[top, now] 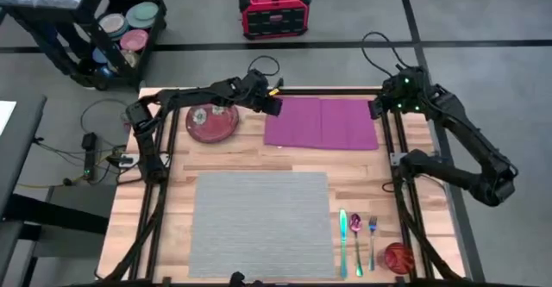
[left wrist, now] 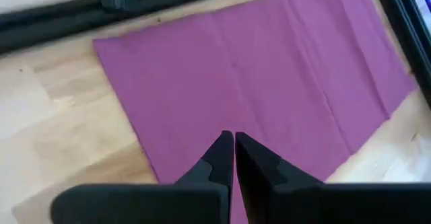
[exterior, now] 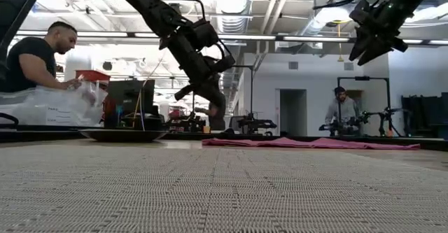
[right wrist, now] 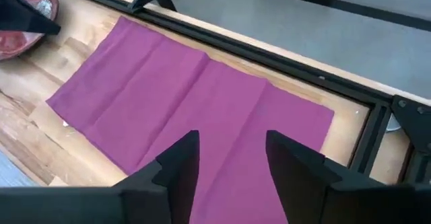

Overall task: Set table place
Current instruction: Fold the pink table towel

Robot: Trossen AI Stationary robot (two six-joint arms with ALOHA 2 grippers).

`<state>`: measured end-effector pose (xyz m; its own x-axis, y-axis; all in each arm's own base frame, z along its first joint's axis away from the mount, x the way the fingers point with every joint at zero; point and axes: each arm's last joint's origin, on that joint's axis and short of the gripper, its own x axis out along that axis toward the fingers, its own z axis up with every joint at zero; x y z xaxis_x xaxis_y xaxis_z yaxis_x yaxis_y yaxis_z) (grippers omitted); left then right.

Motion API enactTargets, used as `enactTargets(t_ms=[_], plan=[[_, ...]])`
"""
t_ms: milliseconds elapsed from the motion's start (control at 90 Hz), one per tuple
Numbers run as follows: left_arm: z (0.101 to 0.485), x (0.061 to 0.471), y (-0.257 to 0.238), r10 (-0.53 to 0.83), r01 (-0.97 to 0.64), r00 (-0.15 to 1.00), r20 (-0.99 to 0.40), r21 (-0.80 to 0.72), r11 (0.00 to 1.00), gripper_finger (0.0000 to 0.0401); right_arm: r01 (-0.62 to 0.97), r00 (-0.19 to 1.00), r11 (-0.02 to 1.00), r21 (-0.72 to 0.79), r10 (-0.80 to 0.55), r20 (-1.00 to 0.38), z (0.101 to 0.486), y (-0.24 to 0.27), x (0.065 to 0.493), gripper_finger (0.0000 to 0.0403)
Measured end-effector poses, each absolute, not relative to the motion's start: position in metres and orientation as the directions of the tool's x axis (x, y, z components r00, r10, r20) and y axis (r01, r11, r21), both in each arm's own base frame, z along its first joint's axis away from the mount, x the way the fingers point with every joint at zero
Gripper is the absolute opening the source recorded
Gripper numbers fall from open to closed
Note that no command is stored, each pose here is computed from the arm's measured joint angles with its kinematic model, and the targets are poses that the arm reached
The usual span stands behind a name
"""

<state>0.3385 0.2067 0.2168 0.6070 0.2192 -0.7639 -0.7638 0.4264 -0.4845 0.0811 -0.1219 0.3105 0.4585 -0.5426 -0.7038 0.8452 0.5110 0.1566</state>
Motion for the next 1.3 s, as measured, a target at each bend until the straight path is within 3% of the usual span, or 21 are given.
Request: enactTargets(t_ms=[78, 178, 356, 544, 856, 1033, 1156, 1300], plan=[[0.218, 0.341, 0.205, 0.207, -0.746, 0.627, -0.751, -0.502, 0.437, 0.0000, 0.844, 0.458, 0.515, 0.152, -0.543, -0.704, 0.310, -0.122, 0.081, 0.0153], [0.215, 0.346, 0.206, 0.214, -0.699, 0.649, -0.730, -0.461, 0.547, 0.0000, 0.844, 0.457, 0.515, 0.152, -0.542, -0.705, 0.310, -0.122, 0.081, 0.0151], [0.193, 0.346, 0.213, 0.107, -0.688, 0.634, -0.766, -0.496, 0.530, 0.0000, 0.843, 0.455, 0.515, 0.155, -0.529, -0.717, 0.309, -0.123, 0.082, 0.0156], [0.184, 0.346, 0.209, 0.041, -0.682, 0.604, -0.796, -0.490, 0.542, 0.0000, 0.843, 0.447, 0.514, 0.158, -0.507, -0.737, 0.305, -0.127, 0.085, 0.0187], [0.228, 0.354, 0.214, 0.048, -0.610, 0.584, -0.810, -0.399, 0.684, 0.0000, 0.835, 0.411, 0.534, 0.130, -0.450, -0.793, 0.293, -0.139, 0.093, 0.0240], [0.254, 0.361, 0.219, 0.067, -0.621, 0.645, -0.761, -0.472, 0.625, 0.0000, 0.842, 0.417, 0.507, 0.184, -0.398, -0.817, 0.288, -0.142, 0.096, 0.0237], [0.283, 0.373, 0.220, 0.067, -0.500, 0.764, -0.642, -0.523, 0.690, 0.0000, 0.818, 0.463, 0.531, 0.219, -0.384, -0.799, 0.292, -0.142, 0.097, 0.0230], [0.309, 0.382, 0.214, 0.076, -0.395, 0.803, -0.591, -0.432, 0.811, 0.0000, 0.812, 0.485, 0.541, 0.220, -0.415, -0.770, 0.307, -0.142, 0.097, 0.0219]])
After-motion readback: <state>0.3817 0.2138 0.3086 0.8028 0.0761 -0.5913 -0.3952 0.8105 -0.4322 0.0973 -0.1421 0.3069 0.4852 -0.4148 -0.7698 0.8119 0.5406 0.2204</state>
